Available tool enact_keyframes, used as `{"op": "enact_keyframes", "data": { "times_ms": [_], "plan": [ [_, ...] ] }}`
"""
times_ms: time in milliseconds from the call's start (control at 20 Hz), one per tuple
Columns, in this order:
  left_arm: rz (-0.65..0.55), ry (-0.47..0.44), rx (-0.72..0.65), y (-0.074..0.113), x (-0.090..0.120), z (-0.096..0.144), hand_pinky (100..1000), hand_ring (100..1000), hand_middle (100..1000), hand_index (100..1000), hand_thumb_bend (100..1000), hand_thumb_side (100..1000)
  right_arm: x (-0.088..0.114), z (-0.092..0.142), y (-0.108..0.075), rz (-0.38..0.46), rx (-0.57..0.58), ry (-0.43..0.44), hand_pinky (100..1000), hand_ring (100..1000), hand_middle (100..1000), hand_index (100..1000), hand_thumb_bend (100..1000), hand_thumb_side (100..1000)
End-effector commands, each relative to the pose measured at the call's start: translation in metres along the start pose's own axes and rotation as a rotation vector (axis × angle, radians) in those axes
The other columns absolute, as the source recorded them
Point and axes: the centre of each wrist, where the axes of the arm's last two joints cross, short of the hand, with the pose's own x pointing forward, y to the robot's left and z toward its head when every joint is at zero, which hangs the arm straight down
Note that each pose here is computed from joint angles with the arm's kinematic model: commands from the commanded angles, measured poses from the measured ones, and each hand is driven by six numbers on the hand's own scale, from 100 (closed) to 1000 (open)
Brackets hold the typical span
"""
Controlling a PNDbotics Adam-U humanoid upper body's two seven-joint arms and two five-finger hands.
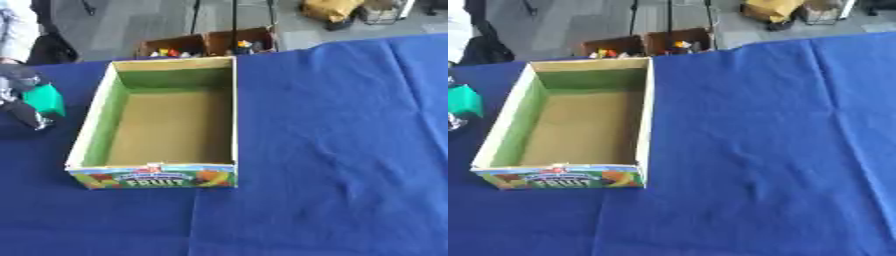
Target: Pick up objects on the table and place them in the box.
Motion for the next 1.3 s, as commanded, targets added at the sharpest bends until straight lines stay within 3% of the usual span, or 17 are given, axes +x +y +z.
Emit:
{"op": "enact_keyframes", "data": {
  "times_ms": [50, 200, 250, 300, 550, 900, 1300],
  "plan": [
    [-0.016, 0.014, 0.069, 0.02, -0.007, 0.013, 410, 465, 553, 664, 100, 397, 0.004, -0.005, -0.004, 0.002, -0.013, -0.02, 727, 687, 459, 662, 100, 747],
    [-0.008, -0.011, 0.1, 0.025, -0.004, 0.015, 395, 460, 550, 661, 100, 392, 0.004, -0.002, -0.003, 0.002, -0.019, -0.007, 726, 686, 463, 661, 100, 743],
    [-0.004, -0.026, 0.111, 0.027, -0.002, 0.016, 393, 460, 550, 661, 100, 457, 0.004, -0.001, -0.003, 0.003, -0.022, -0.002, 726, 687, 465, 661, 100, 763],
    [-0.002, -0.044, 0.121, 0.03, 0.001, 0.018, 391, 459, 551, 661, 100, 391, 0.004, 0.0, -0.003, 0.003, -0.025, 0.002, 725, 687, 467, 660, 100, 741],
    [-0.022, -0.14, 0.168, 0.046, 0.019, 0.027, 384, 458, 552, 664, 100, 388, 0.004, 0.005, 0.0, -0.003, -0.035, 0.022, 724, 687, 475, 659, 100, 736],
    [-0.049, -0.352, 0.256, 0.064, 0.062, 0.043, 339, 440, 542, 656, 100, 394, 0.005, 0.01, 0.005, -0.024, -0.051, 0.047, 723, 688, 484, 658, 100, 730],
    [0.006, -0.588, 0.313, 0.066, 0.119, 0.056, 308, 427, 536, 656, 100, 390, 0.007, 0.014, 0.012, -0.054, -0.066, 0.073, 722, 688, 490, 657, 100, 724]
  ]
}}
